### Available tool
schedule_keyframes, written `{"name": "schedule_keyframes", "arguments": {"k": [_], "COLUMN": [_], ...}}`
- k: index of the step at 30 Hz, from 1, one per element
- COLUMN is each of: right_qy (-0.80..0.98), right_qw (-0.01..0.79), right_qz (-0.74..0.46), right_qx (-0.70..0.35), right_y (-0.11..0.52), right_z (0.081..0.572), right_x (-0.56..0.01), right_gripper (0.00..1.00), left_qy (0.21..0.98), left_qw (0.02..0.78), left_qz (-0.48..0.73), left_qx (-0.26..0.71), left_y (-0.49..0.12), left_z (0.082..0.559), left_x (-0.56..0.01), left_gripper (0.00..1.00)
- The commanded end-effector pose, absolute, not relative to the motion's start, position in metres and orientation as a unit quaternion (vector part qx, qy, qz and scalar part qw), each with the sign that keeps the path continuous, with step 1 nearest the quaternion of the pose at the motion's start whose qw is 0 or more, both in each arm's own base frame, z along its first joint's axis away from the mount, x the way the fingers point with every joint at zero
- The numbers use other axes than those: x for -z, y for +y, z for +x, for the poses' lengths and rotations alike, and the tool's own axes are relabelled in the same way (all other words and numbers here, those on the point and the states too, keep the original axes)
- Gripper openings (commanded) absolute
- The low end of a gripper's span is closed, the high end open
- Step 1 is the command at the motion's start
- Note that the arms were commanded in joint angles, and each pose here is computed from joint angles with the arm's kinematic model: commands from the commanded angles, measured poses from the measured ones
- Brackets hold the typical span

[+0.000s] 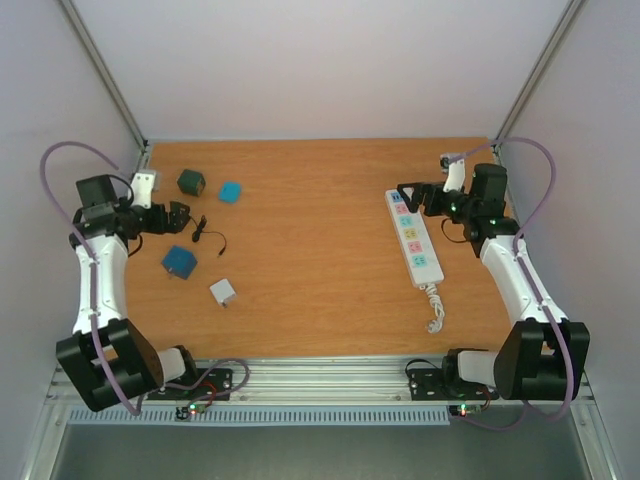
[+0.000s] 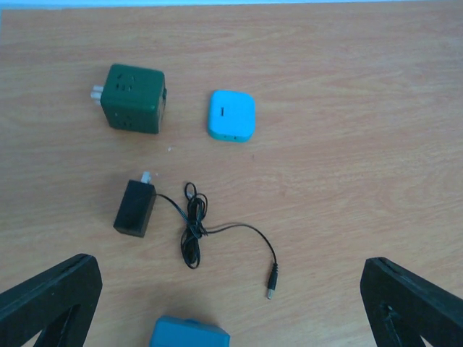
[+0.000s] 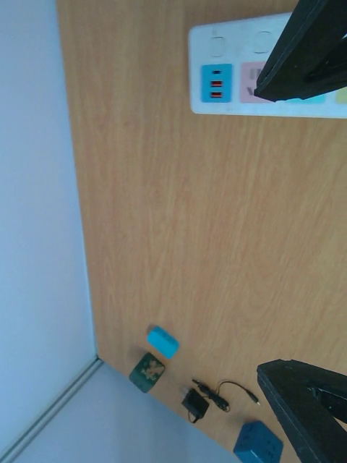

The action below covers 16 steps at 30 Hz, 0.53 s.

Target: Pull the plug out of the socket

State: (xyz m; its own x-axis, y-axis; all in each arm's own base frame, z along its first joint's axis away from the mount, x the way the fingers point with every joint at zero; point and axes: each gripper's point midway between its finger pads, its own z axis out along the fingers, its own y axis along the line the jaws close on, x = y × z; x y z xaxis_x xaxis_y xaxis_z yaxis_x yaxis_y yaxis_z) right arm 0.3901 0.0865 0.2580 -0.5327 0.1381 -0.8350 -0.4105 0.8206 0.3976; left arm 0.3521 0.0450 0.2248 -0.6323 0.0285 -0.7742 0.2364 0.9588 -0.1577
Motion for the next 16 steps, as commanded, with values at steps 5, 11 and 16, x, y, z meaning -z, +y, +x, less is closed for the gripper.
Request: {"name": "schedule_keyframes", "arguments": {"k": [5, 11, 16], "right_qy": [0.824, 0.826, 0.821], "right_qw": [0.473, 0.473, 0.48], "right_qz": [-0.039, -0.024, -0.028], "right_qx": [-0.309, -0.307, -0.308], "right_y": [0.061, 0.048, 0.049], "right_z": [0.374, 0.37, 0.368], "right_x": [-0.227, -0.219, -0.223], "right_gripper": [0.99, 0.98, 0.99], "left_qy": [0.882, 0.881, 0.884], "left_qw": [0.458, 0.464, 0.46], "left_qz": [0.042, 0.028, 0.017], "left_qx": [0.104, 0.089, 0.08], "left_y": [0.048, 0.049, 0.053], "left_z": [0.338, 0.329, 0.327], "left_x": [-0.21, -0.201, -0.201], "left_gripper": [1.0, 1.0, 1.0]}}
